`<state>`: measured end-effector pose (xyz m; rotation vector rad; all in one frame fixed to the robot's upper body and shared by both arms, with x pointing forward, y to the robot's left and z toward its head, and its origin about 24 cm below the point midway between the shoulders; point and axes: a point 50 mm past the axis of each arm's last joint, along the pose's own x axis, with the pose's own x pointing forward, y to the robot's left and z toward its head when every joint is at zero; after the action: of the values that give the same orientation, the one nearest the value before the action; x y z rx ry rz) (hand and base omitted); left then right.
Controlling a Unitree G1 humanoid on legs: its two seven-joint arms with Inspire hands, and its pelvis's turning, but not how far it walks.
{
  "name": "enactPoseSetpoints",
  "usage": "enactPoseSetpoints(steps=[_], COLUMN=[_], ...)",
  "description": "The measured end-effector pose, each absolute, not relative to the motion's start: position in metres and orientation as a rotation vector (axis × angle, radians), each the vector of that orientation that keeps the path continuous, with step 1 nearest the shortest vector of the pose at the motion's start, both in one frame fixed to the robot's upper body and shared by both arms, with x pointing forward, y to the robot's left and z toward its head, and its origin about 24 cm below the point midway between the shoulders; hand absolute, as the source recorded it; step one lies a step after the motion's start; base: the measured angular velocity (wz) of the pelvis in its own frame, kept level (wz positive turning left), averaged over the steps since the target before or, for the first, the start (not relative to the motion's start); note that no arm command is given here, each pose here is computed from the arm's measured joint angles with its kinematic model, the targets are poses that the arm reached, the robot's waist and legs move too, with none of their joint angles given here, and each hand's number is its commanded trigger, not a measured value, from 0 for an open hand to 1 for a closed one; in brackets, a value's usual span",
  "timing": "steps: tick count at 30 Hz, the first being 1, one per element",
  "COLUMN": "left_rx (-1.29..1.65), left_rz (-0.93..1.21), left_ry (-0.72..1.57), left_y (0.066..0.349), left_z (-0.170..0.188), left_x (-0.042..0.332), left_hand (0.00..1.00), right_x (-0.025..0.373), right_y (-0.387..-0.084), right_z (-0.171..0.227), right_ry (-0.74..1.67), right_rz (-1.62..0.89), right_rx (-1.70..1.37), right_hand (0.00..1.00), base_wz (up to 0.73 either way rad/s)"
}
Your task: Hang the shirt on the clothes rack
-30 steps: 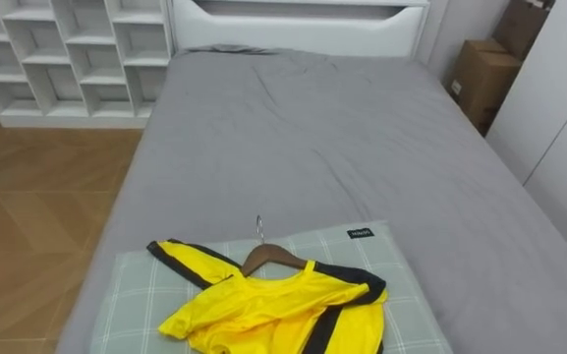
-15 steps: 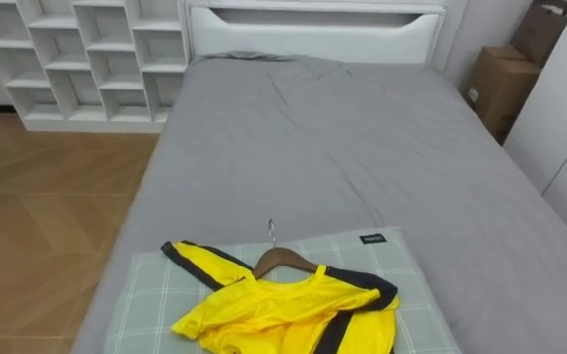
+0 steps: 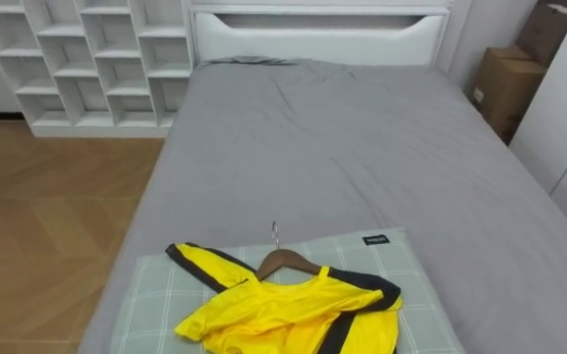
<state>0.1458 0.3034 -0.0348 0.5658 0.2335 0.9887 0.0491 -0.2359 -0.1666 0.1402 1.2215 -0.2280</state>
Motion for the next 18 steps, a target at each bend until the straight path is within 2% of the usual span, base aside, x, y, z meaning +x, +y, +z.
enactPoseSetpoints(steps=[9,18], left_rx=[0.790,0.888], left_rz=[0.848,0.755], left_ry=[-0.057,-0.120], left_y=[0.288,0.273], left_z=[0.011,0.018], left_x=[0.183,0.191], left_hand=[0.00,0.00], right_x=[0.046,0.044], right_y=[-0.240,-0.242], right_z=[-0.166,-0.165], right_ry=[1.230,1.227], right_rz=[-0.228,-0.214], right_rx=[0.138,0.169], right_hand=[0.00,0.00], base_wz=[-0.02,-0.04])
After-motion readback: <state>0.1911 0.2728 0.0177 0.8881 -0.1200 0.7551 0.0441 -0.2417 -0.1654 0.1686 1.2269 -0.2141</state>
